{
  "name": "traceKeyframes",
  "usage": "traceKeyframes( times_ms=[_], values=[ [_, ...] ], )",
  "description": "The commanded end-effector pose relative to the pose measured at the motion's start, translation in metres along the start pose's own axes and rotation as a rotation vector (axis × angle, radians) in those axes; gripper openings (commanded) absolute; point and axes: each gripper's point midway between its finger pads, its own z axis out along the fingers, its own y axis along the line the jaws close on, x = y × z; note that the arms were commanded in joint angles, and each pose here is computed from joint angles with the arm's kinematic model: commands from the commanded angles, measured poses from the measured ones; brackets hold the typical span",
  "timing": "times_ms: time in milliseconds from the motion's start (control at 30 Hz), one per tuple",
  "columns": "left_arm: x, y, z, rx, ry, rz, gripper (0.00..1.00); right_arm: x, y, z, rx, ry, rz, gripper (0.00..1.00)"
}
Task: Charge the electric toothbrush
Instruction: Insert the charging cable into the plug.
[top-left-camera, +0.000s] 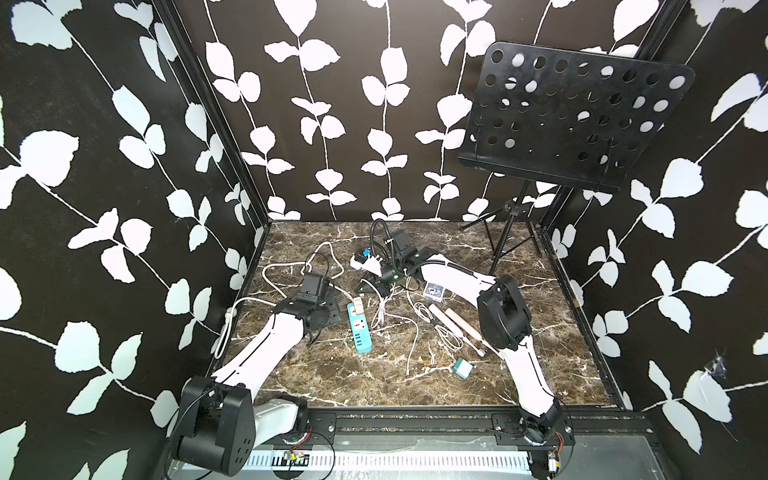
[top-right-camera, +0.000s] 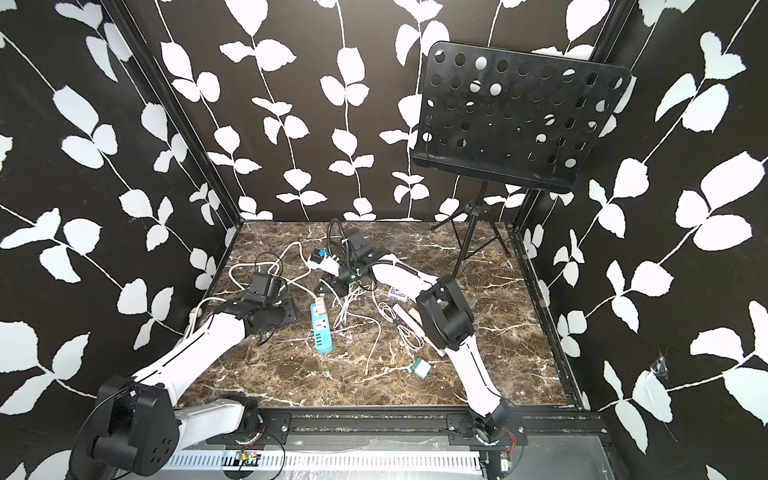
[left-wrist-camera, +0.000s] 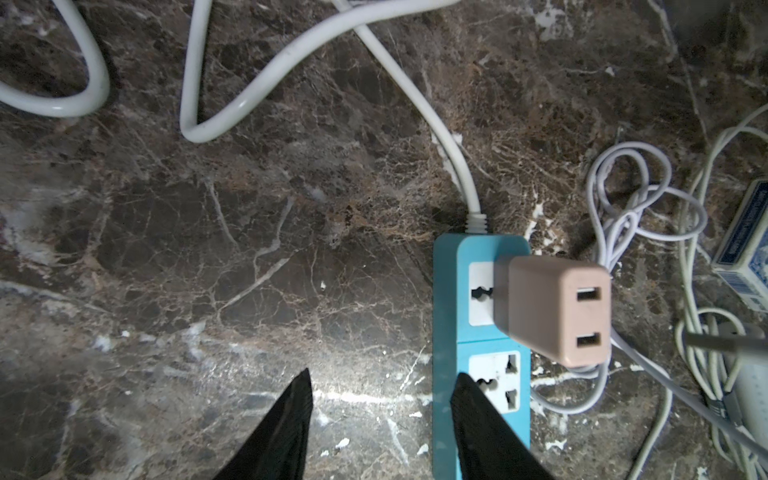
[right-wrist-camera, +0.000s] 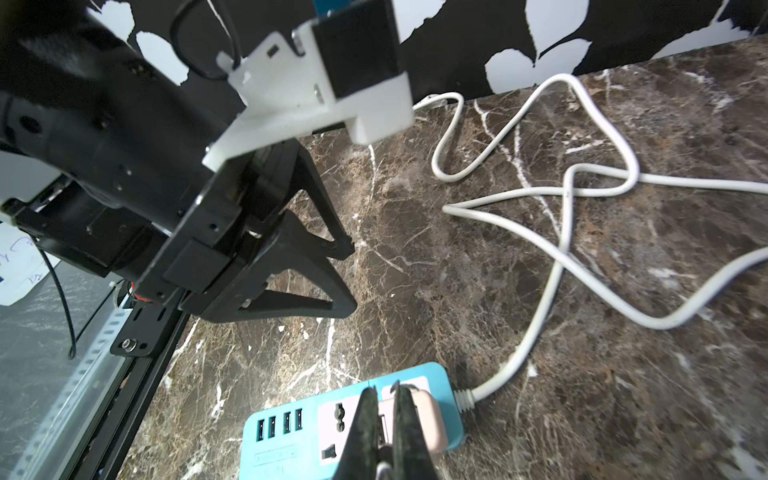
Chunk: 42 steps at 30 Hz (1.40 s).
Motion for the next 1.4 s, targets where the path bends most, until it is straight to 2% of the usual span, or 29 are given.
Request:
traceKeyframes(
  times_ms=[0, 433, 767, 1367],
  values=[
    [0.001, 0.003, 0.000, 0.004, -0.016, -0.019, 0.56, -0.004, 0.008, 0.009, -0.055, -0.021, -0.065, 0.00],
    [0.004, 0.008, 0.001, -0.015, -0.011, -0.022, 0.56, 0.004, -0.001, 0.021, -0.053, -0.021, -0.111, 0.00],
    [0.004, 0.012, 0.000, -0.036, -0.014, -0.016, 0.58, 0.015, 0.008, 0.029, -0.064, 0.005, -0.157, 0.00],
    [0.006, 0.016, -0.002, -0.049, -0.024, -0.013, 0.59, 0.031, 0.017, 0.023, -0.046, 0.038, -0.199, 0.00]
  ],
)
